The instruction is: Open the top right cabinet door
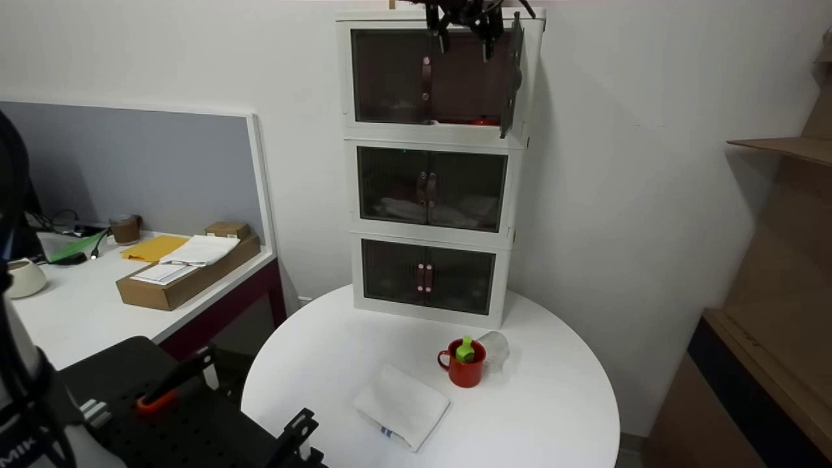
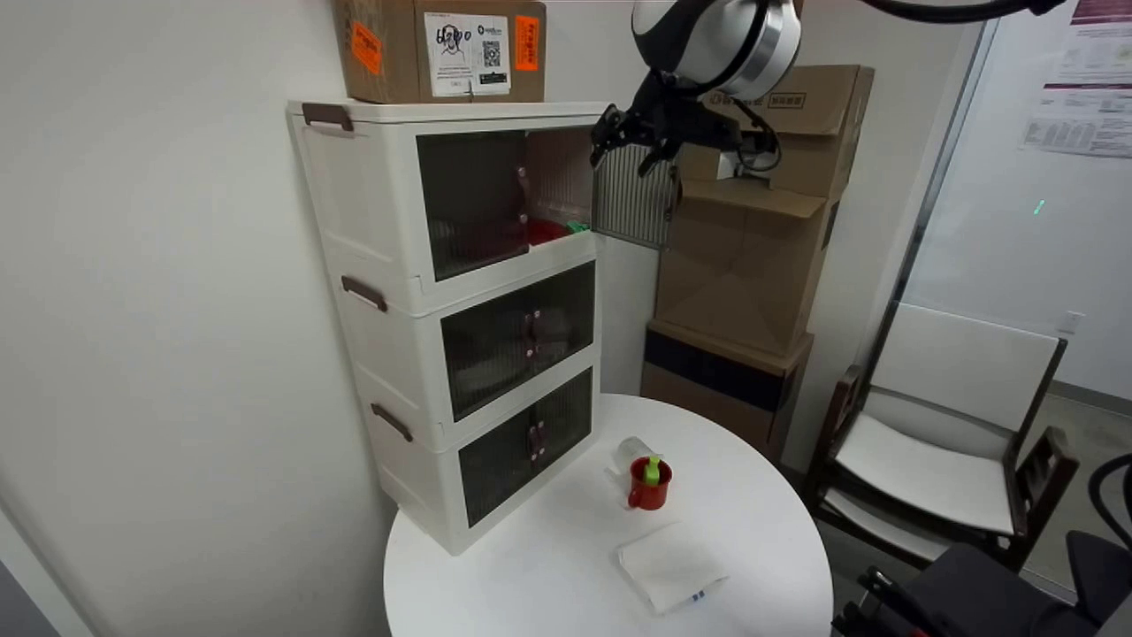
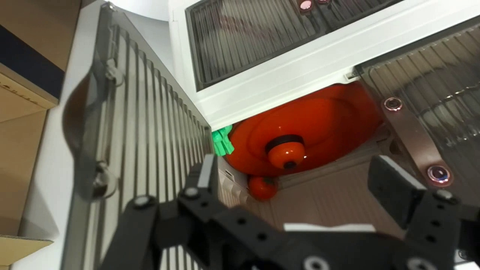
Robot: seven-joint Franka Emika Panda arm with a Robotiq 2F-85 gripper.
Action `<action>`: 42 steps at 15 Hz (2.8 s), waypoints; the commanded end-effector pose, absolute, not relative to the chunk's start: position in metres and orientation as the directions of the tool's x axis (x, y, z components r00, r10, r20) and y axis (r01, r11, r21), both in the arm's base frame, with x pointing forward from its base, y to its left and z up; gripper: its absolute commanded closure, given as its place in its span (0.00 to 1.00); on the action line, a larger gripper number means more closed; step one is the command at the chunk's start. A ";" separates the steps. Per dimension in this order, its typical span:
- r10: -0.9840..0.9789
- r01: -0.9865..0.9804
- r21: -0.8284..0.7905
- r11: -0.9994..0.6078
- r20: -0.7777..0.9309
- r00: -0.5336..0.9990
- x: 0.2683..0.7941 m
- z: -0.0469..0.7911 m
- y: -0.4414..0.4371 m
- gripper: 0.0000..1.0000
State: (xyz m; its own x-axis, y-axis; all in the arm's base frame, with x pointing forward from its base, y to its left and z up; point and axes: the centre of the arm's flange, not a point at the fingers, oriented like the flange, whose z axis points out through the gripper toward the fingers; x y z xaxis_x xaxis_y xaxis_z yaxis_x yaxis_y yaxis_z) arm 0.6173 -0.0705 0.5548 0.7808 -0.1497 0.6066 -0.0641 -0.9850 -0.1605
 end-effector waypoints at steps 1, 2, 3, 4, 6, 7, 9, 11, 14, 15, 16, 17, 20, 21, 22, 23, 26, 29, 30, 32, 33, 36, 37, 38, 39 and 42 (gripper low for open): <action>-0.127 -0.065 -0.121 -0.991 0.622 0.773 0.608 0.552 -0.098 0.00; -0.113 -0.063 -0.102 -0.993 0.635 0.764 0.605 0.553 -0.108 0.00; -0.101 -0.066 -0.077 -0.995 0.653 0.751 0.603 0.553 -0.124 0.00; -0.093 -0.078 -0.053 -0.996 0.671 0.736 0.602 0.554 -0.139 0.00; -0.093 -0.120 -0.010 -0.993 0.702 0.707 0.599 0.556 -0.171 0.00; -0.094 -0.140 0.005 -0.990 0.716 0.692 0.598 0.558 -0.185 0.00; -0.092 -0.154 0.017 -0.988 0.735 0.672 0.596 0.558 -0.198 0.00; -0.077 -0.145 0.026 -0.989 0.745 0.662 0.598 0.558 -0.196 0.00; -0.041 -0.084 0.020 -0.996 0.752 0.658 0.599 0.563 -0.170 0.00; -0.028 -0.057 0.013 -0.998 0.749 0.662 0.598 0.567 -0.158 0.00; -0.019 -0.030 0.001 -1.000 0.750 0.661 0.597 0.572 -0.147 0.00; -0.012 -0.004 -0.013 -1.000 0.755 0.656 0.593 0.579 -0.133 0.00; 0.008 -0.019 0.024 -1.000 0.797 0.604 0.580 0.606 -0.099 0.00; 0.029 -0.061 0.076 -0.995 0.834 0.551 0.574 0.619 -0.093 0.00; 0.044 -0.090 0.104 -0.991 0.858 0.511 0.568 0.633 -0.089 0.00; 0.059 -0.112 0.124 -0.986 0.884 0.464 0.562 0.645 -0.085 0.00; 0.114 -0.111 0.161 -0.981 0.933 0.343 0.547 0.666 -0.073 0.00; 0.069 0.051 0.053 -0.997 0.914 0.399 0.551 0.652 -0.041 0.00; 0.046 0.080 0.014 -0.997 0.911 0.410 0.554 0.643 -0.024 0.00; 0.002 0.158 -0.076 -0.984 0.896 0.445 0.559 0.621 0.016 0.00; -0.015 0.194 -0.121 -0.973 0.881 0.472 0.558 0.608 0.033 0.00; -0.061 0.264 -0.259 -0.929 0.811 0.582 0.552 0.575 0.058 0.00; -0.079 0.262 -0.306 -0.915 0.774 0.628 0.551 0.558 0.059 0.00; -0.092 0.263 -0.352 -0.898 0.736 0.671 0.550 0.543 0.057 0.00; -0.106 0.258 -0.397 -0.880 0.696 0.710 0.548 0.527 0.051 0.00; -0.096 0.228 -0.458 -0.859 0.582 0.807 0.540 0.498 0.023 0.00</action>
State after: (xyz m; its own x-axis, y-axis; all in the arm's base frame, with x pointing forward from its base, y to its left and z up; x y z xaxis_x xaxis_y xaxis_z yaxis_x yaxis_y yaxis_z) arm 0.5497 0.0545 0.5217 0.7397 -0.1032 0.6649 0.2474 -0.8772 -0.4114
